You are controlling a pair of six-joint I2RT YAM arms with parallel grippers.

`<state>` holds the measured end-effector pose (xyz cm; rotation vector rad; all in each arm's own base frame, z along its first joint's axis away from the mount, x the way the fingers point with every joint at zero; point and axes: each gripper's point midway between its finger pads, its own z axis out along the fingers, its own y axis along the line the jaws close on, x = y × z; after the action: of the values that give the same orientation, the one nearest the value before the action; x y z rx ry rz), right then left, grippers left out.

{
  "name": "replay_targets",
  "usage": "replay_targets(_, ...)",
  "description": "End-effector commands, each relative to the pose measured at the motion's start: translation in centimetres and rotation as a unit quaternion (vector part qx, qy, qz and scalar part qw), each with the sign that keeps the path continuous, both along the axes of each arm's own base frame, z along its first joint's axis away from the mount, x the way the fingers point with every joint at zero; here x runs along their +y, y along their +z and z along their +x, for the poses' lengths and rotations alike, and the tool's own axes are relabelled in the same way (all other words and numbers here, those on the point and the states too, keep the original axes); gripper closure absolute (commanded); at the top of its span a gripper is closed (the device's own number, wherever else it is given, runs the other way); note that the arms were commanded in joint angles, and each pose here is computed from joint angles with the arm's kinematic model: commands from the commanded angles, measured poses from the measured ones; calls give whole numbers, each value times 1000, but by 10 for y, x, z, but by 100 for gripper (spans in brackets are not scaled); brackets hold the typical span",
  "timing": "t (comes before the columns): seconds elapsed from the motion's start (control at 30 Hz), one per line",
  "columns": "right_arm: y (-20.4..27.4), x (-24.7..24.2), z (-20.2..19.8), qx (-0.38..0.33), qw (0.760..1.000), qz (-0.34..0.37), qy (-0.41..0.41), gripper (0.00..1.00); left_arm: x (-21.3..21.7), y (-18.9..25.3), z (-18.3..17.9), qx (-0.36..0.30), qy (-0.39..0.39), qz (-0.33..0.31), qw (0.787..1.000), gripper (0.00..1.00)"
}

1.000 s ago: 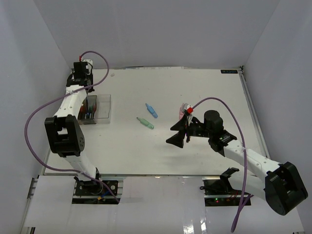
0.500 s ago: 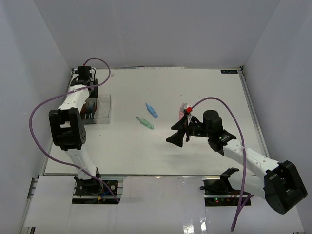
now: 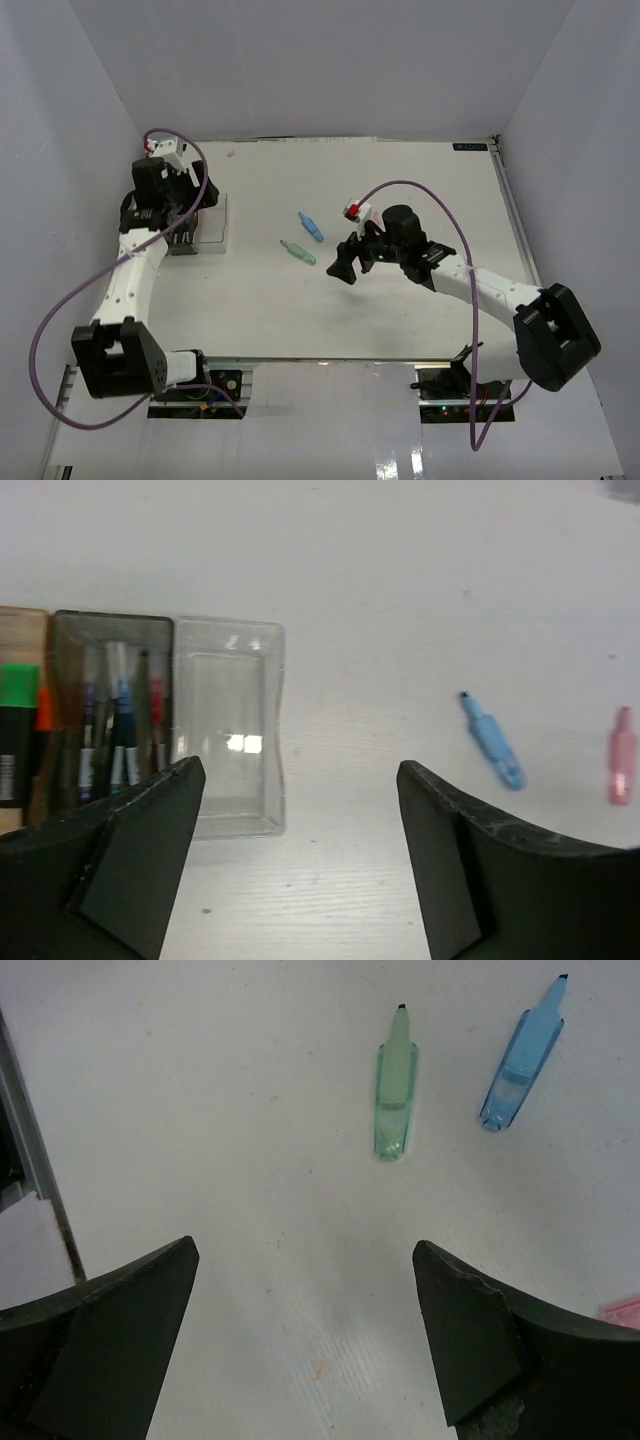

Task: Sort the stationery into containers
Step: Place the pen in the storage box, then pick up the pen from the center of the board.

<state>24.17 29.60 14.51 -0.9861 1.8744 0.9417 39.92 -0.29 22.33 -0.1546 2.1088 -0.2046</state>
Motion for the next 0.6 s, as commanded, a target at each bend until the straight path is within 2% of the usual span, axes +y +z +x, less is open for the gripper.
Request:
replay_targets(0.0, -5, 8, 21, -39, 998, -55, -11, 5, -38, 17, -22, -62, -57, -93, 992, 9)
replay_targets(0.03, -11, 15, 27, -37, 997, -69, -13, 5, -44, 25, -32, -82, -70, -101, 989, 7)
replay_targets(0.1, -18, 21, 35, -44, 995, -87, -20, 4, -49, 8, -42, -86, -77, -114, 987, 2)
replay_targets(0.4, -53, 59, 68, -64, 986, -154, -24, 0, -59, -3, -58, -88, -91, -138, 982, 2)
replay_targets(0.43, -63, 61, 69, -58, 985, -163, -23, 4, -58, -5, -58, -84, -88, -136, 983, 2)
replay_targets(0.57, -75, 70, 75, -60, 982, -179, -20, 6, -55, -5, -59, -82, -81, -131, 985, 2)
